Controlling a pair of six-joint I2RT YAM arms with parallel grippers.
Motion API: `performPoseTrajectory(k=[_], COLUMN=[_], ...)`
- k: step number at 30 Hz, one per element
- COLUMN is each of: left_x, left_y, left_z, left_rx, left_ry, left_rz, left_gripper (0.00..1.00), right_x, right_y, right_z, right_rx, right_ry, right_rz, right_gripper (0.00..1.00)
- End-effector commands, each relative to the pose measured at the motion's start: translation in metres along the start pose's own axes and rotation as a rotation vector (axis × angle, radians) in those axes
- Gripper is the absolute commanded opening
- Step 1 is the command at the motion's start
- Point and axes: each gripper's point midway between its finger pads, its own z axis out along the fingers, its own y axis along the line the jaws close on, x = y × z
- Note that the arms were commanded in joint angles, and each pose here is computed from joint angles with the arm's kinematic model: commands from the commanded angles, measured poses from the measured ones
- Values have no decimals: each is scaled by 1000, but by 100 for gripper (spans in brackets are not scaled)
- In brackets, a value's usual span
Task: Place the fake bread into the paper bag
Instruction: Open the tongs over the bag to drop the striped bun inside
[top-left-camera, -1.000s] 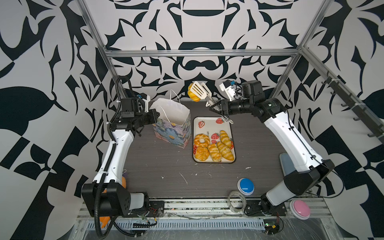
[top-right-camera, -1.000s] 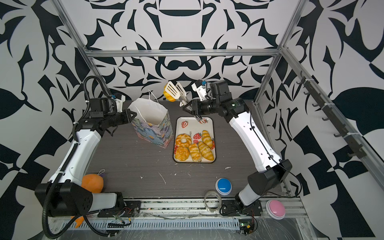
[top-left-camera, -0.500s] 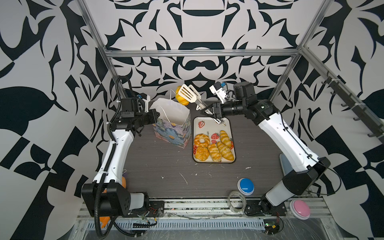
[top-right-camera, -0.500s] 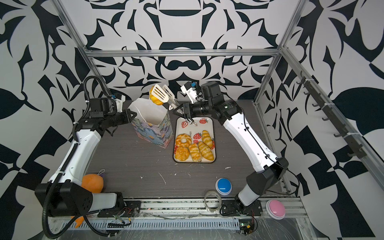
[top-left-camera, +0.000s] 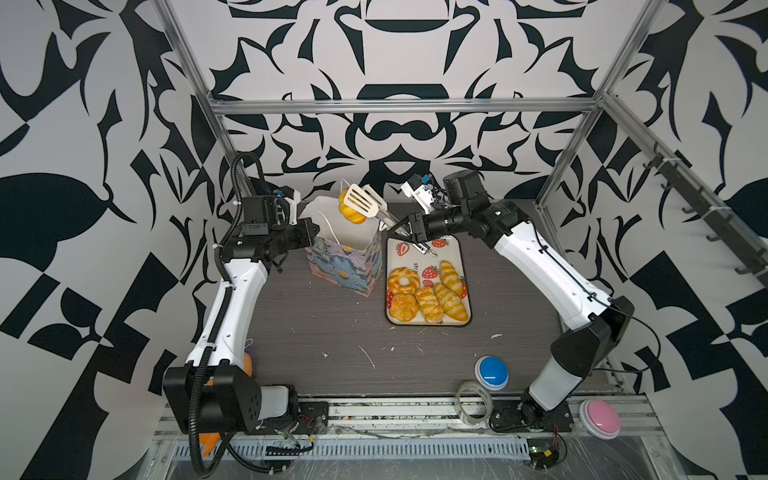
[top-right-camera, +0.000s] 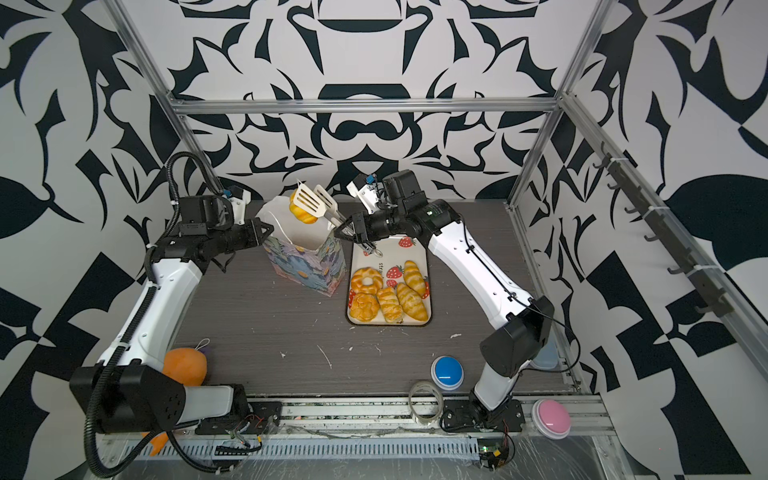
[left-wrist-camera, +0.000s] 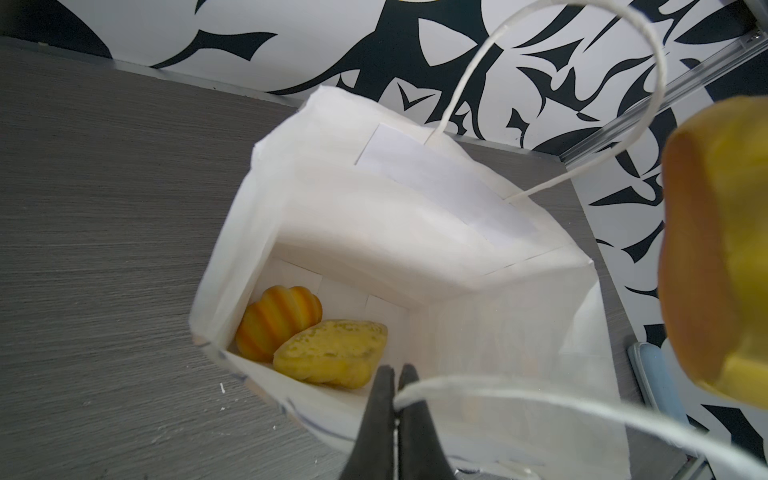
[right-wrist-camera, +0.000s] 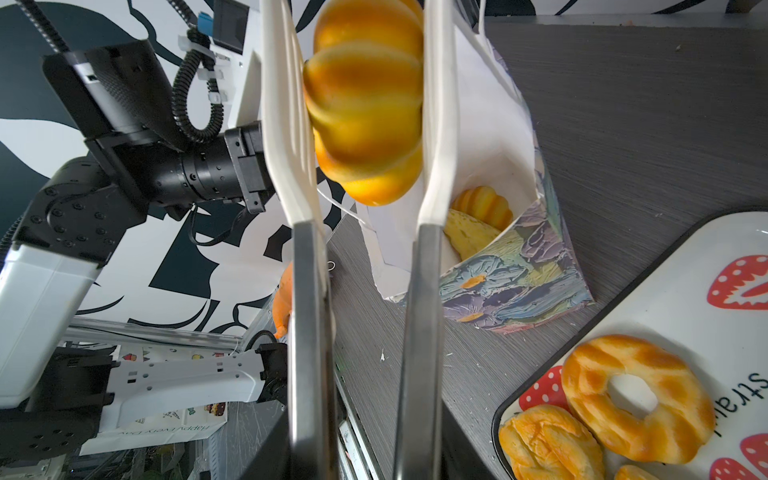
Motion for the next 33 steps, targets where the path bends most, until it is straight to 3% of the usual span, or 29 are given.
performPoseTrajectory(k=[1, 22, 33], left_x=[3, 2, 3], left_y=[-3, -4, -4], left_z=[-4, -5, -4], left_rx=[16, 17, 20], left_ry=[-2, -7, -3], left_rz=[-3, 0, -5], left_gripper=[1, 1, 2], right_x=[-15, -1, 2], right_y=[22, -14, -16], right_z=[-4, 26, 28], right_rx=[-72, -26, -17], right_ry=[-55, 13, 30], right_rz=[-70, 17, 21], right_gripper=[42, 43, 52])
